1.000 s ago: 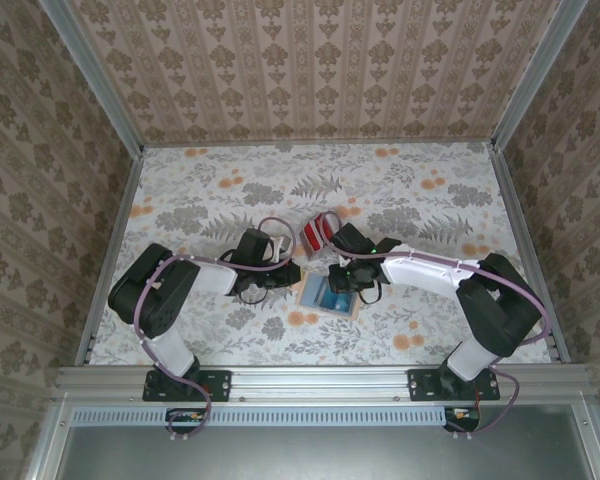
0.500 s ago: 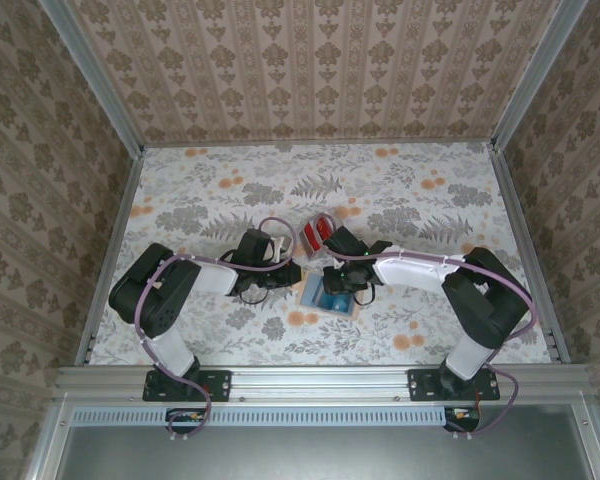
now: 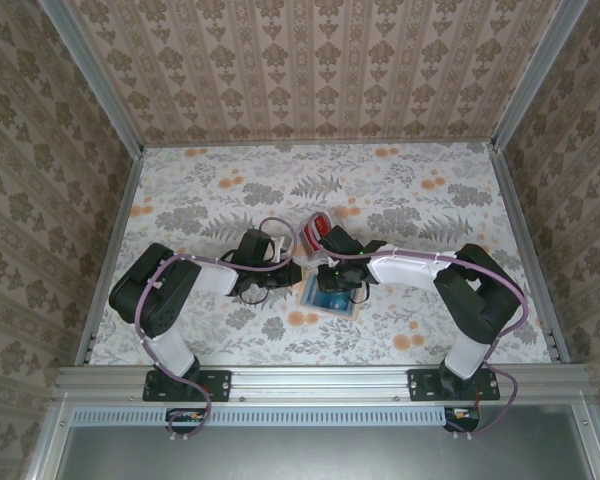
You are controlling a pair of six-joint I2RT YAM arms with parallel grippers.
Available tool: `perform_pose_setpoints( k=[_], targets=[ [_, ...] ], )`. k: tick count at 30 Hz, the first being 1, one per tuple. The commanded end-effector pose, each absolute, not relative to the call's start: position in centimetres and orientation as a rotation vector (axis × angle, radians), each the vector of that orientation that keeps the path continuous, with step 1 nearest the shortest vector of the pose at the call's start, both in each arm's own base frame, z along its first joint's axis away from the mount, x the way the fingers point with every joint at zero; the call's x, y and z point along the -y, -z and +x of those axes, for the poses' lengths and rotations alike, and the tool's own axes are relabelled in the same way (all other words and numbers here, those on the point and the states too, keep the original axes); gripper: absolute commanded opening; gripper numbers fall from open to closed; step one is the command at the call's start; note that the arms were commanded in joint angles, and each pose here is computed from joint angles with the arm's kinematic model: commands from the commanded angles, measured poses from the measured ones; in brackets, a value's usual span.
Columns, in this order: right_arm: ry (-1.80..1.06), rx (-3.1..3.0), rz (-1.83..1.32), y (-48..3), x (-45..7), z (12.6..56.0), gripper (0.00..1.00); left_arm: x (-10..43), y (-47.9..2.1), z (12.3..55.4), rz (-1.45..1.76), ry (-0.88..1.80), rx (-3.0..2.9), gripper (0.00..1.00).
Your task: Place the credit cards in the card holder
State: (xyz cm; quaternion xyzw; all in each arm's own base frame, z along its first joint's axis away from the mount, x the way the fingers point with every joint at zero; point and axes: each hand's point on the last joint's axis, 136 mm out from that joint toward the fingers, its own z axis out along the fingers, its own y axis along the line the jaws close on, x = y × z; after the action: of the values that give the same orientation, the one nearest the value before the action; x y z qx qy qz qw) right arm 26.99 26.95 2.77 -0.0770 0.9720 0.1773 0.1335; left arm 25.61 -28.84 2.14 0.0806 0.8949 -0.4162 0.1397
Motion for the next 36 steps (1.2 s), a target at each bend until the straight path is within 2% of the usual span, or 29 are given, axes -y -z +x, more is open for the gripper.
perform_pose_setpoints(
  k=[1, 5, 15, 25, 36],
  targets=[
    [-0.513, -2.815, -0.224, -4.2, -26.7, 26.5, 0.21, 27.6, 2.4, 21.5, 0.203, 1.128, -2.821, 0.00],
    [-0.515, -2.813, -0.220, -5.0, -26.1, 25.8, 0.21, 27.8, 2.3, 21.7, 0.210, 1.131, -2.820, 0.00],
    [-0.489, -2.875, -0.238, -2.5, -26.5, 24.3, 0.21, 27.8, 2.6, 21.7, 0.210, 1.130, -2.824, 0.00],
    [-0.482, -2.880, -0.255, -0.9, -27.6, 24.9, 0.21, 27.8, 2.8, 21.5, 0.197, 1.141, -2.824, 0.00],
    [-0.530, -2.836, -0.254, -1.9, -28.8, 25.7, 0.20, 27.4, 2.5, 21.4, 0.199, 1.114, -2.826, 0.00]
  ],
)
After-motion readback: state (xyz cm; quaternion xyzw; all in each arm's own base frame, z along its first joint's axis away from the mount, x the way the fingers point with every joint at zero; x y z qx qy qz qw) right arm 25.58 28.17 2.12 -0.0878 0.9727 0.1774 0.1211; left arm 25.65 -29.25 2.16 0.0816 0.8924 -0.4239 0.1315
